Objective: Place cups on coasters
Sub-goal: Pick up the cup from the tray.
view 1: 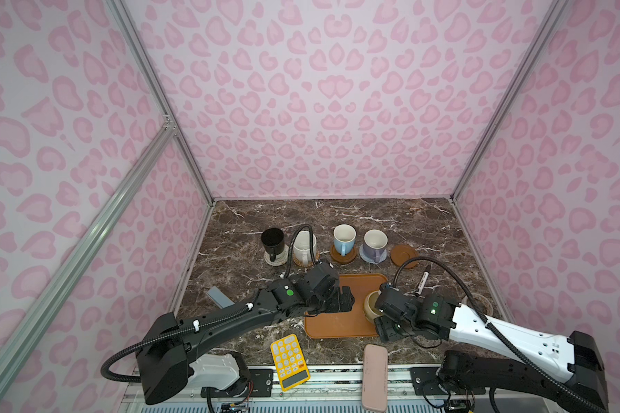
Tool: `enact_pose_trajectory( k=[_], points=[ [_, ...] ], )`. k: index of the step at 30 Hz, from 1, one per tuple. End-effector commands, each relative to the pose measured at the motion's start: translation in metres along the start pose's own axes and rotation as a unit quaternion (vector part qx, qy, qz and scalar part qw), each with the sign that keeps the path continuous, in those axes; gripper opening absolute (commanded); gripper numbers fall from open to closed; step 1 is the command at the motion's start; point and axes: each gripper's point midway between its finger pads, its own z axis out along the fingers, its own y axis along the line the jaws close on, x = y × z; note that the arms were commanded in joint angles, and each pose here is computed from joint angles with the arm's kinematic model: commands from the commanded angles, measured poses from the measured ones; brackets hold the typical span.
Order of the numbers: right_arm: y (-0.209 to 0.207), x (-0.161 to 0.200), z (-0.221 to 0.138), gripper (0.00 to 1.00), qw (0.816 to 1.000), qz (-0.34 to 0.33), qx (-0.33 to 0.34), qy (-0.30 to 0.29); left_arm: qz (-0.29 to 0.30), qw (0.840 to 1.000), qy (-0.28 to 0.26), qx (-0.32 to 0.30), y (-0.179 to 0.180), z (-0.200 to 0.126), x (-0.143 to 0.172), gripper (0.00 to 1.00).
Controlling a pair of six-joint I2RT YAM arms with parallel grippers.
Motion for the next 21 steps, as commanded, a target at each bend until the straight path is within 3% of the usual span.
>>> enact_pose_trajectory(
  k=[1, 8, 14, 21],
  points=[
    [0.006, -0.007, 0.006, 0.78, 1.000, 0.013, -0.010, -0.017, -0.018, 1.000, -0.005, 0.021, -0.008, 0.005, 0.000, 0.97],
    [0.002, -0.004, 0.020, 0.65, 1.000, 0.027, 0.003, -0.014, -0.021, 1.000, 0.006, 0.012, -0.004, 0.016, 0.007, 0.97],
    [0.000, 0.000, 0.028, 0.60, 1.000, 0.027, 0.009, -0.011, -0.016, 1.000, 0.013, 0.015, -0.008, 0.023, 0.010, 0.97],
    [-0.004, 0.001, 0.032, 0.44, 0.999, 0.033, 0.014, -0.015, -0.014, 1.000, 0.023, 0.014, -0.009, 0.030, 0.016, 0.97]
  ],
)
